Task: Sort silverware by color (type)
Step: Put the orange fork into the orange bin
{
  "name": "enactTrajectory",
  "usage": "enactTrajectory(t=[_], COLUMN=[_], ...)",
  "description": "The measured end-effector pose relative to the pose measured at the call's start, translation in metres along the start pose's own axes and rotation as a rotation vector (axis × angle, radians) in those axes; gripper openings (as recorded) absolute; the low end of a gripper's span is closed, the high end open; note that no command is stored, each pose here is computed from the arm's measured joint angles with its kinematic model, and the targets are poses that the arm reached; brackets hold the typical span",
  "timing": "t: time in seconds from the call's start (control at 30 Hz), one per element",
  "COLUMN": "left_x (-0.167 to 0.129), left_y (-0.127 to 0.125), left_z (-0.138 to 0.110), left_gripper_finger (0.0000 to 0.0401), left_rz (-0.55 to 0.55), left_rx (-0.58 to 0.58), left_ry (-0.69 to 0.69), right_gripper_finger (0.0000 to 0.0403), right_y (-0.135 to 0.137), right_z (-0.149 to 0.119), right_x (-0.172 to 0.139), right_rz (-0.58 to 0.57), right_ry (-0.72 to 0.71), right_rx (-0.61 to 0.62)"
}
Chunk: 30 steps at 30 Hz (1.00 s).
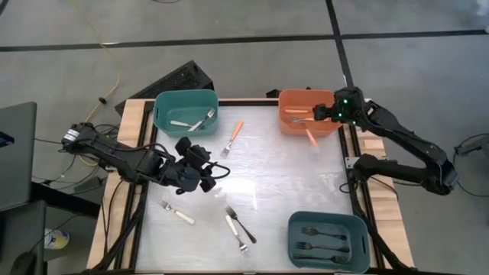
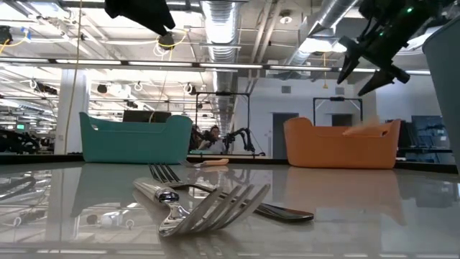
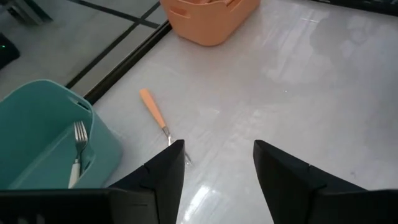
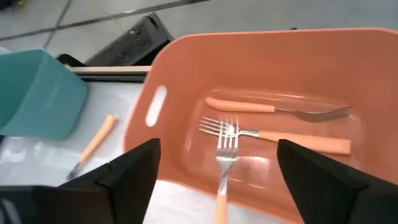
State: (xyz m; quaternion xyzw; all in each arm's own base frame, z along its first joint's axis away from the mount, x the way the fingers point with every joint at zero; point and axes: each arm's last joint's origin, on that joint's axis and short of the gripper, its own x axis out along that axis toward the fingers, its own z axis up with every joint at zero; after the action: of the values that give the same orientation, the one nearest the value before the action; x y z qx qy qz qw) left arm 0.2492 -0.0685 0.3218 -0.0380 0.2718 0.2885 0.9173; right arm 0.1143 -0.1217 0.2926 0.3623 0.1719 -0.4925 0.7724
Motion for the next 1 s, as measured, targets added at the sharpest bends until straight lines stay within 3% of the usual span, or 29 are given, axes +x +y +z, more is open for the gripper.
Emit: enactTrajectory(t=[0.17, 0.27, 0.4, 0.47, 0.57, 0.67, 0.8, 1.0], left_x=[0.0, 0.0, 0.0, 0.0, 0.0, 0.0, 0.0, 0.0], left_y=[0.0, 0.0, 0.0, 0.0, 0.0, 0.0, 0.0, 0.0], left_z=[0.0, 0.0, 0.0, 0.0, 0.0, 0.0, 0.0, 0.0], left_gripper_finger=[0.0177, 0.0177, 0.0177, 0.0177, 0.0177, 0.0177, 0.0177, 0.0177], left_rz=[-0.005, -0.009, -0.006, 0.001, 0.002, 0.001, -0.005, 0.003], left_rx=[-0.001, -0.001, 0.003, 0.007, 0.008, 0.003, 0.002, 0.022], left_ry=[0.003, 0.006, 0.004, -0.001, -0.001, -0.001, 0.003, -0.002], right_gripper_finger=[0.0347, 0.0339, 0.0333, 0.0333, 0.0332, 0.0332, 0.0331, 0.033], right_y=[0.0, 0.008, 0.018, 0.02, 0.016, 0.009, 0.009, 0.036], right_z=[0.004, 0.009, 0.003, -0.008, -0.03, -0.052, -0.071, -0.109], right_x=[-0.023, -0.043, -0.063, -0.068, -0.072, -0.076, -0.079, -0.065], right_rz=[0.064, 0.215, 0.462, 0.517, 0.443, 0.239, 0.061, 0.015], right_ry=[-0.072, -0.097, -0.002, 0.099, 0.288, 0.432, 0.468, 0.499], right_rx=[0.012, -0.03, -0.098, -0.096, -0.073, -0.002, 0.057, 0.072])
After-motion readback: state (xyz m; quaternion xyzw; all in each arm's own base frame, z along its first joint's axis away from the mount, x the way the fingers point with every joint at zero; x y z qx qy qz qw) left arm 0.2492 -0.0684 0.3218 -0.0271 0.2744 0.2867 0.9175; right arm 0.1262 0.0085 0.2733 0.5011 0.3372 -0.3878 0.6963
